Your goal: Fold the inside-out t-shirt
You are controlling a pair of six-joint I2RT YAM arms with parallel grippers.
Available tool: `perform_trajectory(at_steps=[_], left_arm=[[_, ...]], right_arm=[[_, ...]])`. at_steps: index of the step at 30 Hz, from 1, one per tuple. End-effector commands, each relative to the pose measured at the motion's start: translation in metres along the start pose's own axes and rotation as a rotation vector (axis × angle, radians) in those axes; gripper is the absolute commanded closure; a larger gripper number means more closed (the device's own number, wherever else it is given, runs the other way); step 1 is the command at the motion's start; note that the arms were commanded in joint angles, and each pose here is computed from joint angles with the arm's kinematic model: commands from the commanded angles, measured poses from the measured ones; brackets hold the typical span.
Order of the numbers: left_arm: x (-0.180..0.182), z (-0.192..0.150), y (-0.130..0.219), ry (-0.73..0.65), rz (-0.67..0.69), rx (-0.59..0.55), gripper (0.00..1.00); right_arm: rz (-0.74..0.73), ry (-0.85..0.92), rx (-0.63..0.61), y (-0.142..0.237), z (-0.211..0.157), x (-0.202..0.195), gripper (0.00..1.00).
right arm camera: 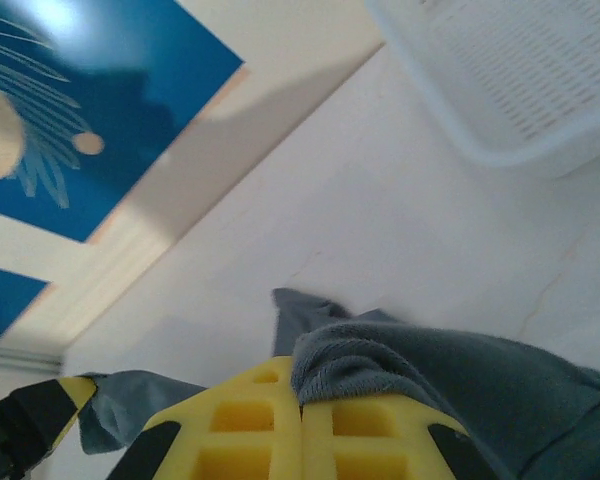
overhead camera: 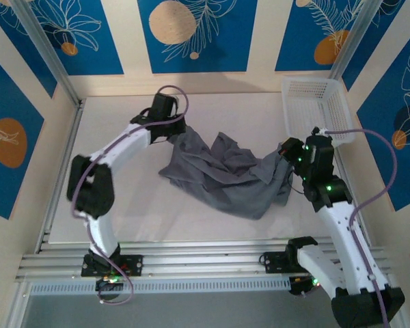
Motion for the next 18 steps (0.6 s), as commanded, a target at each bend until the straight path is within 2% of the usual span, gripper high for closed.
perform_trajectory(at_steps=[1,2,5,9,12,15,18], left_arm=[[0.012,0.015,-0.015,-0.035,0.048,-0.010,0.67],[0.013,0.019,-0.016,-0.050,0.044,-0.018,0.58],[0.018,0.027,-0.001,-0.092,0.051,-0.045,0.46],[0.024,0.008,0.038,-0.085,0.058,-0.046,0.45],[0.031,-0.030,0.056,-0.046,0.064,0.024,0.47],[0.042,-0.069,0.055,0.001,0.080,0.136,0.48],[0.052,-0.094,0.042,0.021,0.087,0.201,0.50]], right_arm=[[-0.070,0.072,-0.110,-0.006,0.023,-0.003,1.00],[-0.087,0.083,-0.104,-0.011,0.025,-0.006,1.00],[-0.101,0.133,-0.059,-0.027,0.026,-0.009,0.99],[-0.179,0.136,0.018,-0.042,0.032,-0.029,1.00],[-0.265,0.102,-0.003,-0.042,0.041,-0.047,1.00],[-0.352,0.065,-0.016,-0.042,0.052,-0.067,1.00],[-0.349,0.030,0.044,-0.049,0.048,-0.071,1.00]])
Point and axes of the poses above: each hand's point on the last joint's axis, 136 mm out from that joint toward the fingers, its own y axis back along the fingers, its own x axis along the line the jaws close on, z = x × y, the point moved 4 cm from there along y, back along the fingers, and after that the axes turned 12 degrees about -y, right-handed, at the moved point
